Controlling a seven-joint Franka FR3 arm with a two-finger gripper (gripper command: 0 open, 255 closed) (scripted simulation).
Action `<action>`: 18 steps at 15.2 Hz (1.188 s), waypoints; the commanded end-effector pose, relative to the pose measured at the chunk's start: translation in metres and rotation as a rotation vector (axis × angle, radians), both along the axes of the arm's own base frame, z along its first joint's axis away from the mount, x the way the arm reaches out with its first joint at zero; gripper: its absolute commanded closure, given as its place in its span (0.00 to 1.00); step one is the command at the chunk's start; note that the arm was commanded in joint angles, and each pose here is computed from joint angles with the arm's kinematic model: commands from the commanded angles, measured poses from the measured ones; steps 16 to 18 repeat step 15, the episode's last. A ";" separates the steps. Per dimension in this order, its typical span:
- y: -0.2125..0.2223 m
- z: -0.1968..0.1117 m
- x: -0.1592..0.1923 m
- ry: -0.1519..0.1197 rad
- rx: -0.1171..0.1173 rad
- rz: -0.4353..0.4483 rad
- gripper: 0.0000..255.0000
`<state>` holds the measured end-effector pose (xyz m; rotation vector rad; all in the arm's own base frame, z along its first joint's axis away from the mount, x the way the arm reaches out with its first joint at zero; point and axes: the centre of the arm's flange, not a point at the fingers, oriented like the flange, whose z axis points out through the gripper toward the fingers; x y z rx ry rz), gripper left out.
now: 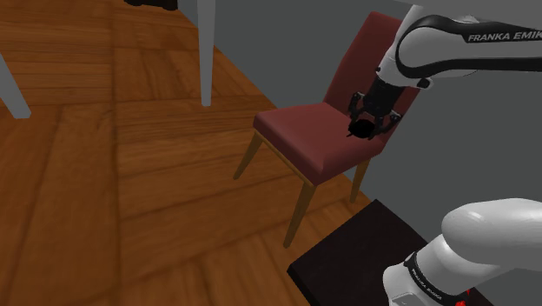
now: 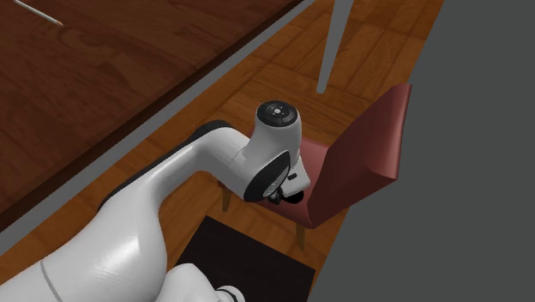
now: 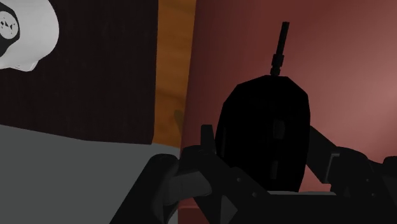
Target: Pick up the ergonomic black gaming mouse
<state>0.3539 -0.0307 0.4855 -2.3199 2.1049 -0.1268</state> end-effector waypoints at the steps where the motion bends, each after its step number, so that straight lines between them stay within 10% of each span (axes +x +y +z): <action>1: 0.000 0.009 -0.001 0.000 0.000 0.000 1.00; 18: 0.000 0.073 -0.001 0.000 0.000 0.000 1.00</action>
